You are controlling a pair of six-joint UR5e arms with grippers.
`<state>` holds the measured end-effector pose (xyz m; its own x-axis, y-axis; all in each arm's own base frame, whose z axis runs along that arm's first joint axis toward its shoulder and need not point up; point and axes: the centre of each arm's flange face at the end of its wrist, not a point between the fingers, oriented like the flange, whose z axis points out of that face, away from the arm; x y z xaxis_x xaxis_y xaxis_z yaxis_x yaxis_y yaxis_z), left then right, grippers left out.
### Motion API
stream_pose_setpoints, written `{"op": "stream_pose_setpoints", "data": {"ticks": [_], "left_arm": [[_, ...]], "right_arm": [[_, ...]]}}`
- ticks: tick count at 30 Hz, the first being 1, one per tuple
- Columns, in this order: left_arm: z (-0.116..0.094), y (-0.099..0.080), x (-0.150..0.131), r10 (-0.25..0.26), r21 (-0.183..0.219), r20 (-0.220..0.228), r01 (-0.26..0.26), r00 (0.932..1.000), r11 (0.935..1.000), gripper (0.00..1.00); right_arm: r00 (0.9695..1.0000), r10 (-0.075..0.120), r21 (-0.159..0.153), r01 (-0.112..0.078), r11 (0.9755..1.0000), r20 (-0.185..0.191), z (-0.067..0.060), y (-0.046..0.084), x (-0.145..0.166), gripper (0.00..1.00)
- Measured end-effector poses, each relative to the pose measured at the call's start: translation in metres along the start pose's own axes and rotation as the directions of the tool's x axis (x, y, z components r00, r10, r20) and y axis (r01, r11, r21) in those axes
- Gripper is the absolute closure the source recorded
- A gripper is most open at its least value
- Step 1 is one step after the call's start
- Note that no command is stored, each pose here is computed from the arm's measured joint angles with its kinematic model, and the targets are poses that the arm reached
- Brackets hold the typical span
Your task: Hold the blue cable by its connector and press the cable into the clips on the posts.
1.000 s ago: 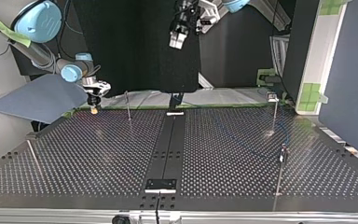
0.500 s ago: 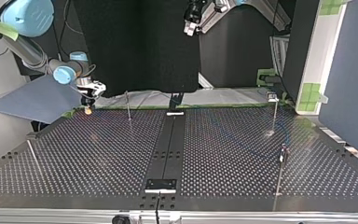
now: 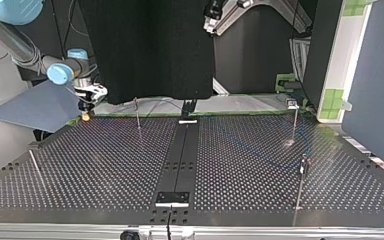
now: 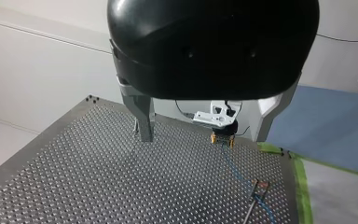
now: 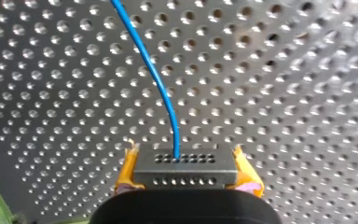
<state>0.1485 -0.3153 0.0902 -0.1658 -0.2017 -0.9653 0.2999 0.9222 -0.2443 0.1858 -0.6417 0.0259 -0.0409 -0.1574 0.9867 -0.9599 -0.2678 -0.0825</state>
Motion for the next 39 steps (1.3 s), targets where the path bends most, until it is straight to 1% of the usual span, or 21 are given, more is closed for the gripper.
{"op": "stream_pose_setpoints", "data": {"ticks": [3, 6, 9, 39], "left_arm": [[0.006, -0.005, -0.003, -0.006, 0.009, 0.011, 0.006, 0.9999, 0.9999, 0.00], [0.010, -0.009, -0.005, -0.011, 0.014, 0.020, 0.011, 0.9997, 0.9998, 0.00], [0.012, -0.010, -0.005, -0.013, 0.015, 0.023, 0.013, 0.9997, 0.9998, 0.00], [0.012, -0.011, -0.006, -0.014, 0.015, 0.024, 0.013, 0.9996, 0.9998, 0.00]], "right_arm": [[0.9999, -0.001, 0.017, 0.002, 0.9998, -0.012, -0.005, -0.005, 0.012, 1.00], [0.9997, -0.004, 0.031, 0.004, 0.9995, -0.022, -0.006, -0.008, 0.020, 1.00], [0.9997, -0.004, 0.035, 0.005, 0.9994, -0.025, -0.007, -0.009, 0.022, 1.00], [0.9996, -0.004, 0.037, 0.005, 0.9993, -0.027, -0.007, -0.010, 0.023, 1.00]]}}
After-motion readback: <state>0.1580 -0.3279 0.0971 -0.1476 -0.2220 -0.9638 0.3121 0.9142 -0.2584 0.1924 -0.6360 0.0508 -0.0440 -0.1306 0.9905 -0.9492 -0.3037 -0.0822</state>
